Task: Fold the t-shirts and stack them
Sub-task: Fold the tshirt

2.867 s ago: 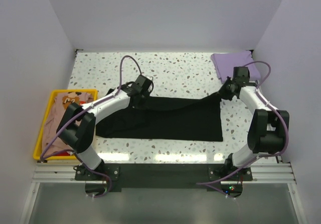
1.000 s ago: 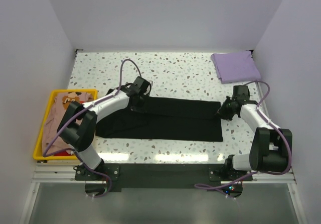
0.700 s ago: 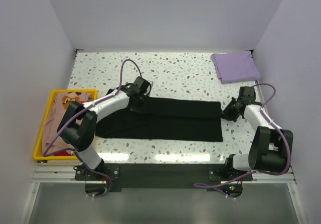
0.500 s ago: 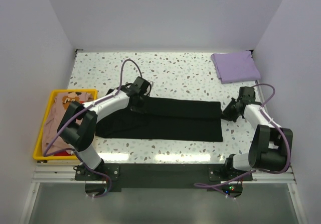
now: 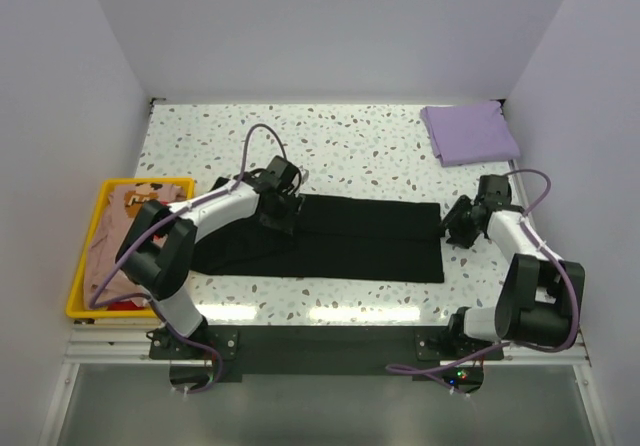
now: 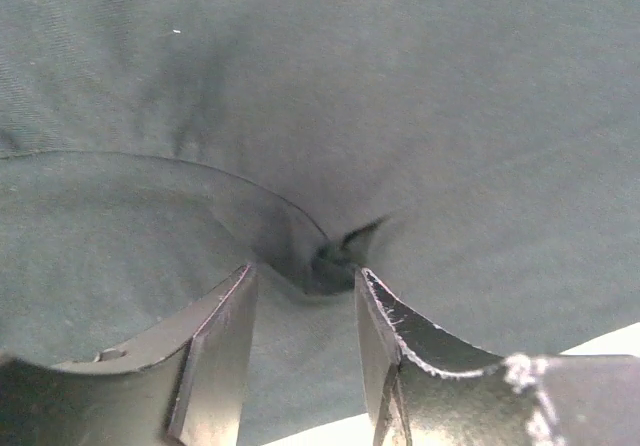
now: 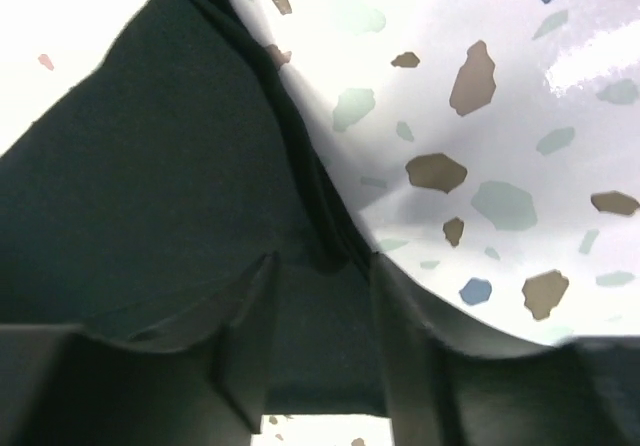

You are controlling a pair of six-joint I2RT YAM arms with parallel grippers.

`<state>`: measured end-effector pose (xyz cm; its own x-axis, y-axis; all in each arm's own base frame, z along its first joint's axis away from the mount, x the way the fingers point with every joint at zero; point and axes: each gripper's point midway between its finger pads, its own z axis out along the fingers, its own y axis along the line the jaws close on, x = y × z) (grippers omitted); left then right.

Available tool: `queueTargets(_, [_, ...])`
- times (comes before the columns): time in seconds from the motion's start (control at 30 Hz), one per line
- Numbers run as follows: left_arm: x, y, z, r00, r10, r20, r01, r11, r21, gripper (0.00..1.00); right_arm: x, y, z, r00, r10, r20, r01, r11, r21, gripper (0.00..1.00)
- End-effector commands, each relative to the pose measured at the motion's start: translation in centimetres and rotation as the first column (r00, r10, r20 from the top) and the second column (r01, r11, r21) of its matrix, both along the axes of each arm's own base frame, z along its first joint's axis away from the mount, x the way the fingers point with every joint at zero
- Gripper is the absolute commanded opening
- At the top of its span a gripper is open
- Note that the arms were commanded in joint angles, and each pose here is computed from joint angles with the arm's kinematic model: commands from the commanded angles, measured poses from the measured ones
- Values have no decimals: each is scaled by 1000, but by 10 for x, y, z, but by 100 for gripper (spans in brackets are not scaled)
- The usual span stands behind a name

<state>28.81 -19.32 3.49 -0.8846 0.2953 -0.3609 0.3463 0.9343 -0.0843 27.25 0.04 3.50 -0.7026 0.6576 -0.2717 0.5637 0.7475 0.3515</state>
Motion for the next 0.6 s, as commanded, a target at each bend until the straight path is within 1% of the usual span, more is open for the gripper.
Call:
queueTargets(0.0, [6, -13, 37, 999, -14, 48, 19, 995, -98, 50, 12, -11, 35, 996, 17, 92, -11, 998, -67, 49])
queueTargets(0.03, [6, -18, 45, 999, -23, 49, 29, 991, -129, 50, 16, -13, 42, 993, 32, 111, -22, 996, -84, 52])
queueTargets(0.1, [10, -21, 59, 998, -8, 65, 19, 984, -175, 51, 18, -14, 47, 991, 42, 128, -29, 994, -108, 53])
queueTargets(0.13, [11, -28, 67, 998, -18, 57, 31, 973, -230, 51, 23, -12, 55, 987, 63, 146, -44, 990, -131, 54])
queueTargets(0.2, [19, -22, 76, 998, 39, 59, -21, 962, -271, 51, 27, -10, 59, 986, 82, 146, -56, 983, -176, 54])
queueTargets(0.23, [26, -18, 77, 995, 69, 67, -48, 959, -278, 50, 33, 1, 65, 979, 122, 161, -91, 977, -193, 54])
queueTargets(0.27, [33, -10, 76, 991, 123, 58, -102, 953, -286, 47, 36, 5, 68, 977, 133, 164, -96, 972, -214, 54])
queueTargets(0.33, [45, -5, 74, 982, 182, 58, -156, 939, -305, 43, 42, 20, 71, 969, 177, 170, -130, 958, -257, 54])
queueTargets(0.37, [51, 0, 72, 973, 227, 51, -200, 927, -316, 39, 44, 24, 65, 971, 184, 155, -140, 956, -258, 53])
queueTargets(0.47, [62, 7, 56, 957, 288, 27, -266, 914, -307, 32, 41, 28, 47, 978, 177, 107, -146, 957, -249, 49])
queueTargets(0.5, [63, 9, 51, 953, 302, 25, -281, 912, -299, 31, 34, 25, 37, 982, 169, 79, -144, 956, -255, 48])
queueTargets(0.57, [66, 15, 41, 941, 338, 10, -320, 901, -292, 29, 30, 20, 27, 988, 144, 62, -123, 956, -267, 46])
